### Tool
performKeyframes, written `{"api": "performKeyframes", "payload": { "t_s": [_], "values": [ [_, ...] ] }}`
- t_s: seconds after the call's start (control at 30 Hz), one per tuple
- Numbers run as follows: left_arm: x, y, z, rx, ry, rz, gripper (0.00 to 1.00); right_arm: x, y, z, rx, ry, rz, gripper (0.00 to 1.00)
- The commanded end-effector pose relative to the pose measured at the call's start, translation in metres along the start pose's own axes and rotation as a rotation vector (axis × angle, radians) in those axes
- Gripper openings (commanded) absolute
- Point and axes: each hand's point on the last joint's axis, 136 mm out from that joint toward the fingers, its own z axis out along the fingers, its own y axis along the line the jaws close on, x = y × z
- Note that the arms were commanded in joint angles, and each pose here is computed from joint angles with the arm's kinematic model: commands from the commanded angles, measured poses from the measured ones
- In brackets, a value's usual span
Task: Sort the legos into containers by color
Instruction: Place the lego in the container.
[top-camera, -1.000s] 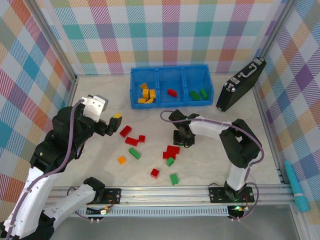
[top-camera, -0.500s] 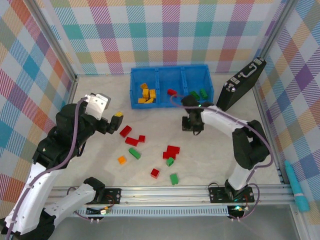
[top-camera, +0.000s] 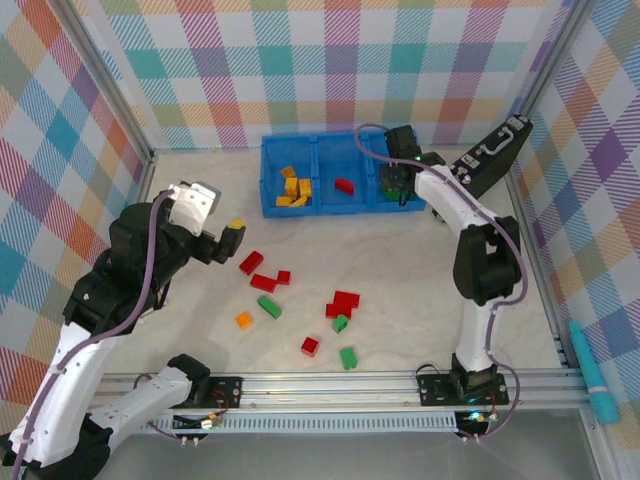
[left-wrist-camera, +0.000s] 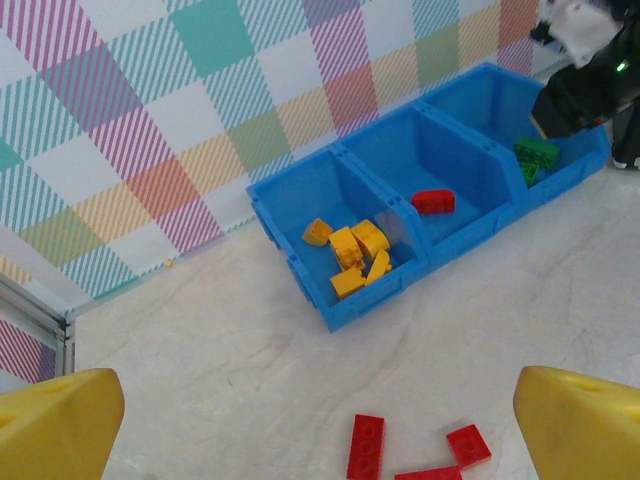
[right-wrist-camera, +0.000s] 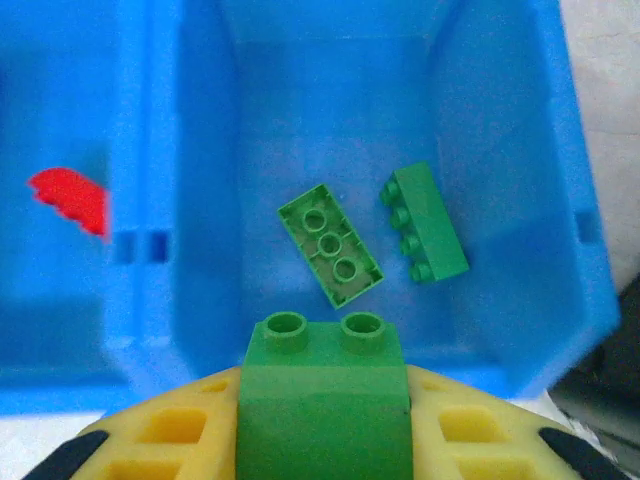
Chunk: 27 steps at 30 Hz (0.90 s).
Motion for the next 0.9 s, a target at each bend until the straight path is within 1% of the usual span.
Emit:
{"api": "performKeyframes", "payload": {
  "t_s": [0.0,0.13,0.27,0.3,0.4,0.47,0.6,0.7,0.8,0.87],
  "values": [
    [-0.016,0.002,-0.012,0.004,-0.055,0.004,1.00,-0.012,-0.012,0.017,0.024,-0.006,-0.011,0.34],
    [-0.014,0.004,-0.013,-0.010,-0.058,-0.002,1.00,-0.011,-0.020,0.036,0.035,0.023,0.010,0.39],
    [-0.013,0.004,-0.009,-0.017,-0.058,0.001,1.00,-0.015,-0.017,0.032,-0.004,0.024,0.033,0.48],
    [-0.013,0.004,-0.009,-0.015,-0.056,0.001,1.00,-0.017,-0.014,0.029,-0.025,0.018,0.035,0.54],
    [-0.016,0.002,-0.009,-0.003,-0.060,0.002,1.00,-0.019,-0.005,0.017,-0.078,-0.004,0.021,0.74],
    [-0.015,0.002,-0.008,-0.002,-0.055,0.004,1.00,-0.017,-0.005,0.008,-0.087,-0.007,0.028,0.80],
    [-0.016,0.002,-0.008,-0.005,-0.056,0.005,1.00,-0.012,-0.002,-0.018,-0.128,0.001,0.046,0.82],
    [-0.016,0.001,-0.007,-0.004,-0.059,0.004,1.00,-0.003,0.009,-0.049,-0.182,-0.011,0.043,0.82],
    [-0.014,0.000,-0.006,-0.002,-0.059,0.006,1.00,0.021,0.027,-0.079,-0.237,0.003,0.013,0.81],
    [-0.014,0.000,-0.005,-0.001,-0.063,0.008,1.00,0.050,0.047,-0.097,-0.298,0.023,-0.046,0.81]
  ]
}}
